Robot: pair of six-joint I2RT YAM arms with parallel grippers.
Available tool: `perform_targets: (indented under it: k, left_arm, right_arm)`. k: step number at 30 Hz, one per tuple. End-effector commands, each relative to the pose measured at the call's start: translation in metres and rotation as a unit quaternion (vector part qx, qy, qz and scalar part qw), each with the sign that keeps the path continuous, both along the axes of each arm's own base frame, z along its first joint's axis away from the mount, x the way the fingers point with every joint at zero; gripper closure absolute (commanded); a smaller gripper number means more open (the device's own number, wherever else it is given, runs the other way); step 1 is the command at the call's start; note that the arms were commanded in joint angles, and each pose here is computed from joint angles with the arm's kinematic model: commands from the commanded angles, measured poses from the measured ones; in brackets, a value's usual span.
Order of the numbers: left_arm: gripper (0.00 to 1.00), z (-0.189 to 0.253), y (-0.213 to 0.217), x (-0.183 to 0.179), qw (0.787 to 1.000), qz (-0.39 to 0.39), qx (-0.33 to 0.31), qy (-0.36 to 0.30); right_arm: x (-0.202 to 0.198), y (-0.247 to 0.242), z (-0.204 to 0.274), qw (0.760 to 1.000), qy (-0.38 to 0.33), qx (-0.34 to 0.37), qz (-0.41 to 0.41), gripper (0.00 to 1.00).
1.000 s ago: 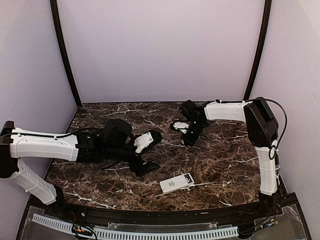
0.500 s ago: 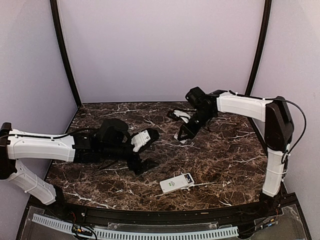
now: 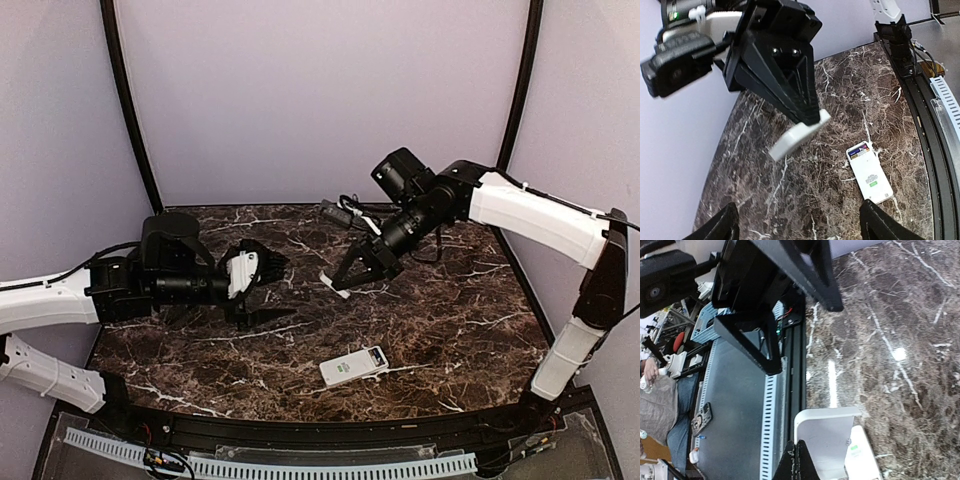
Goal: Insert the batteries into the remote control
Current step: Pass from the right arm to the left
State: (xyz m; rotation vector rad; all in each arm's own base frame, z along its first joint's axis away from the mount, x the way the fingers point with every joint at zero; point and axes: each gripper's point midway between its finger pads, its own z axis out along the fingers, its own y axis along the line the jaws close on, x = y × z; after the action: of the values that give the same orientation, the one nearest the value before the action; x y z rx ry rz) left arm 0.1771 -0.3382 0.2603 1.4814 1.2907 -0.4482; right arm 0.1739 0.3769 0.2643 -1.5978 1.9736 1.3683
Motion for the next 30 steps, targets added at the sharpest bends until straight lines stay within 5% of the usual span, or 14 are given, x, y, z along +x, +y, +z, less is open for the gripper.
perform_targets:
  k: [1,7,30]
  left_arm:
    - [0.19,0.015,-0.003,-0.019,0.990,-0.088,0.009,-0.107]
    - [0.36,-0.008,-0.015,-0.028,0.986,-0.127,0.062,-0.087]
    - [0.72,0.006,-0.029,-0.039,0.985,-0.152,0.014,-0.082]
  right_arm:
    - [-0.041,0.001,0.007,0.998,0.048,-0.007,0.037,1.00]
    - [-0.063,0.014,0.010,0.997,0.055,-0.002,0.062,1.00]
    - [-0.068,0.034,0.008,0.995,0.056,0.002,0.086,1.00]
